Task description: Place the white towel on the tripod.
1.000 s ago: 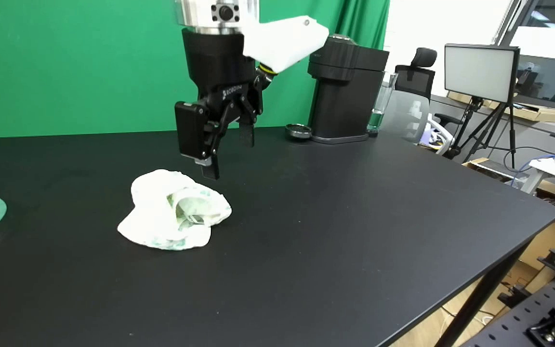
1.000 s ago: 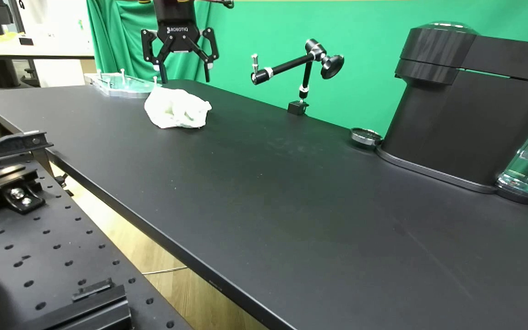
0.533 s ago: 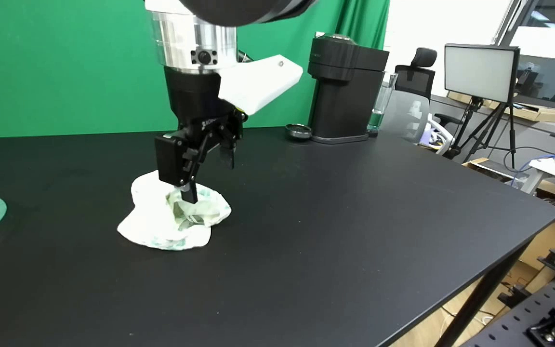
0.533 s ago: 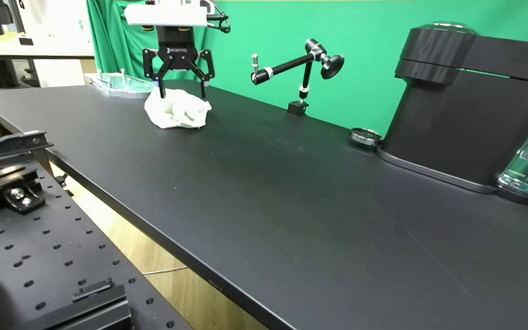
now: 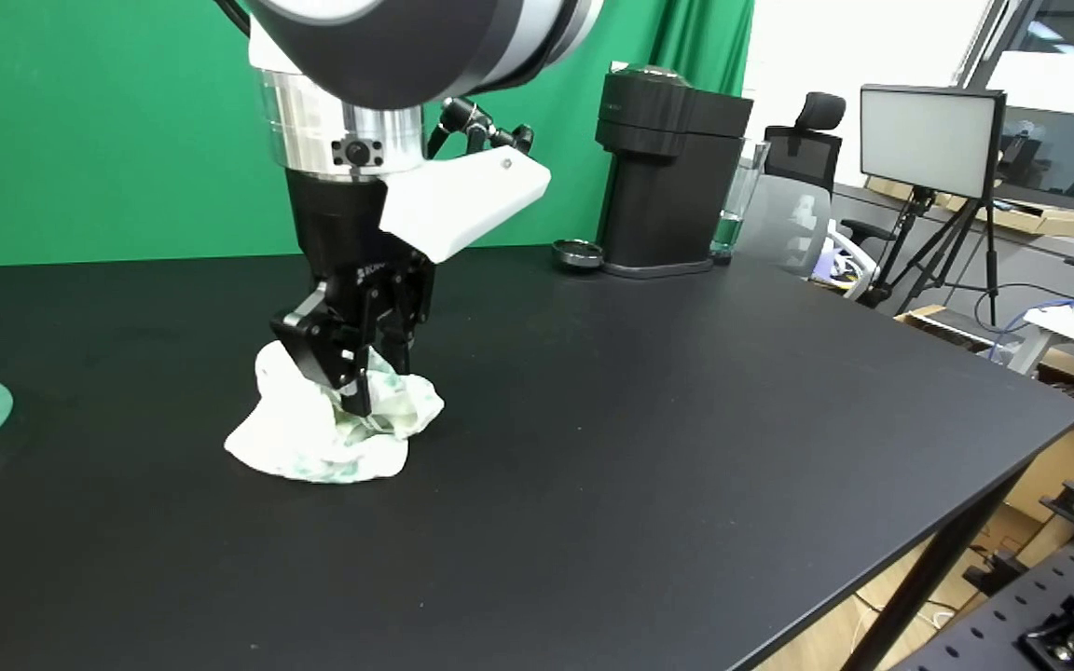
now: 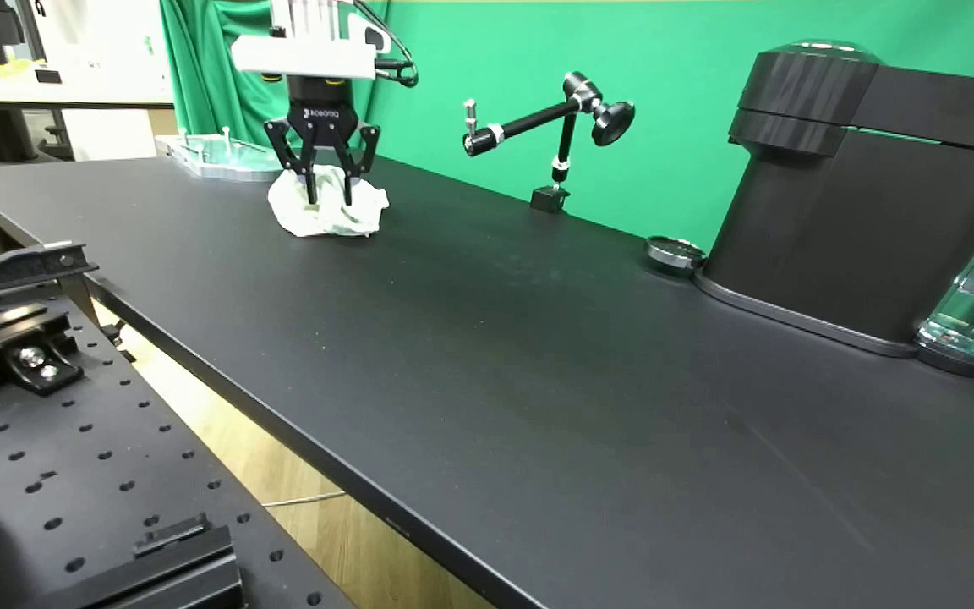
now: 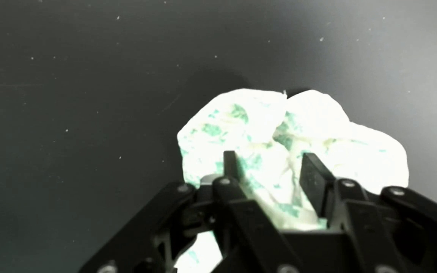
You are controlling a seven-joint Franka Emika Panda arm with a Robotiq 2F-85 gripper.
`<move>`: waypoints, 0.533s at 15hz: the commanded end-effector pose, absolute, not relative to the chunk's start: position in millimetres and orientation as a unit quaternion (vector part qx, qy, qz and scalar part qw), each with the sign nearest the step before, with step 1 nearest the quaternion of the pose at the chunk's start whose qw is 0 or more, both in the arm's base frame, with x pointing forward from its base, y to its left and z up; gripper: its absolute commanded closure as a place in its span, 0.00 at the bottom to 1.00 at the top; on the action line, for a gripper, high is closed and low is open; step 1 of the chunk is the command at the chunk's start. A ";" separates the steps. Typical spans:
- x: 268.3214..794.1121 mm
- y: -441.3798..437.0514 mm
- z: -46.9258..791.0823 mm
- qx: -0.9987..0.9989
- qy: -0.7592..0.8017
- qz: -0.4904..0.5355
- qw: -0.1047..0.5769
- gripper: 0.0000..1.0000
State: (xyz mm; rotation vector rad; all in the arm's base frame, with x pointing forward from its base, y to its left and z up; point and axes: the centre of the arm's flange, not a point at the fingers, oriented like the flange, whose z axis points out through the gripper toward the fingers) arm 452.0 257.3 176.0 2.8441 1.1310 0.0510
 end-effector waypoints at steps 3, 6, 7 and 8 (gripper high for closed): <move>462.4 261.8 180.2 0.931 0.363 0.023 0.031 0.95; 467.3 262.1 190.3 0.932 0.360 0.031 0.034 1.00; 470.4 261.8 195.7 0.932 0.359 0.036 0.037 1.00; 474.3 260.8 201.4 0.932 0.357 0.041 0.041 0.99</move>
